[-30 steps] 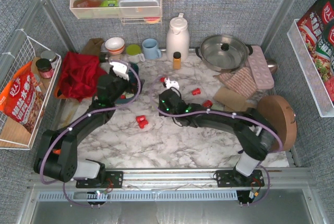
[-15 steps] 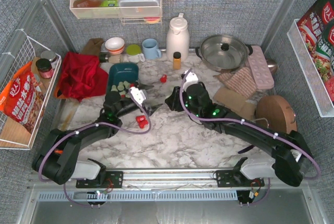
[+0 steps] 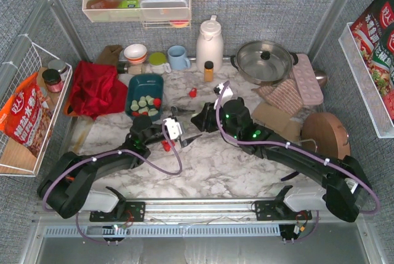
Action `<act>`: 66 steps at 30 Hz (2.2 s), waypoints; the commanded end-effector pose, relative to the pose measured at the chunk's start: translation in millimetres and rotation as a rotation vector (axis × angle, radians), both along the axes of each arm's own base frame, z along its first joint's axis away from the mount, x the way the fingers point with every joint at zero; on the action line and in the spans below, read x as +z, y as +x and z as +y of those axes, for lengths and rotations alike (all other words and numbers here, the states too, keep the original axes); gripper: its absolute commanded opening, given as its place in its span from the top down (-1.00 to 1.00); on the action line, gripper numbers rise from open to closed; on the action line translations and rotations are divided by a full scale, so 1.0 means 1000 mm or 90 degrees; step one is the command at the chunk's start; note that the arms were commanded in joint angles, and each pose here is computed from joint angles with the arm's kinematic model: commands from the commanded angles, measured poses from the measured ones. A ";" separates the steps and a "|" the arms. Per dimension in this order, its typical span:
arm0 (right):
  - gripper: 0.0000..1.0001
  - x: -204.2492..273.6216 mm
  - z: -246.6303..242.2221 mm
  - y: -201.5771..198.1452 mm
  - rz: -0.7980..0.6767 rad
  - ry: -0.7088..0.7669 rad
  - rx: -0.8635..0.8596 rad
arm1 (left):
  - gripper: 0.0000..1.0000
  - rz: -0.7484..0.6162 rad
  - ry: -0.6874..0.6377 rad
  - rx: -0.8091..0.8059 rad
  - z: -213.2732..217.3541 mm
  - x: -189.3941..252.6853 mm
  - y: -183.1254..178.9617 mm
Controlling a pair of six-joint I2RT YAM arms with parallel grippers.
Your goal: Mix the coffee capsules in the storage basket
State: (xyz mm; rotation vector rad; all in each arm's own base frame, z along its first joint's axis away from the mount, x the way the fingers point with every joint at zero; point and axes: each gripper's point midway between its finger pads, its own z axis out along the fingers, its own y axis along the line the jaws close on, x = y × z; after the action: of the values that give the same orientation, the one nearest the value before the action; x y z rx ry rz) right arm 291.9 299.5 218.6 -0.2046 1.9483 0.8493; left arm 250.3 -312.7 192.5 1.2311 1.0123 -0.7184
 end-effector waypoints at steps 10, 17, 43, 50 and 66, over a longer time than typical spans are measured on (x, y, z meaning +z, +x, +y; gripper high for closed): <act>0.30 0.007 0.022 -0.003 0.015 0.071 0.038 | -0.41 -0.082 -0.033 0.049 -0.001 0.018 0.009; 0.11 0.007 0.018 -0.001 0.018 0.065 0.024 | 0.08 -0.097 -0.028 0.043 -0.002 0.017 0.008; -0.31 0.010 -0.063 -0.001 -0.036 -0.094 -0.106 | 0.22 0.186 -0.136 0.591 0.187 -0.021 0.214; -0.33 -0.040 -0.033 0.010 0.033 -0.130 -0.054 | -0.20 0.244 -0.176 0.652 0.241 -0.037 0.231; -0.37 -0.138 0.052 0.084 0.070 -0.297 0.070 | -0.98 0.251 -0.209 0.613 0.234 -0.017 0.224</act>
State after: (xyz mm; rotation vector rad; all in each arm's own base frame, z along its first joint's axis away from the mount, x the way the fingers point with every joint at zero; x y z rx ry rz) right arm 363.3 341.1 85.7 -0.4422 2.2563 0.5200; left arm 476.2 -76.4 157.3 0.2264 1.6085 -0.3008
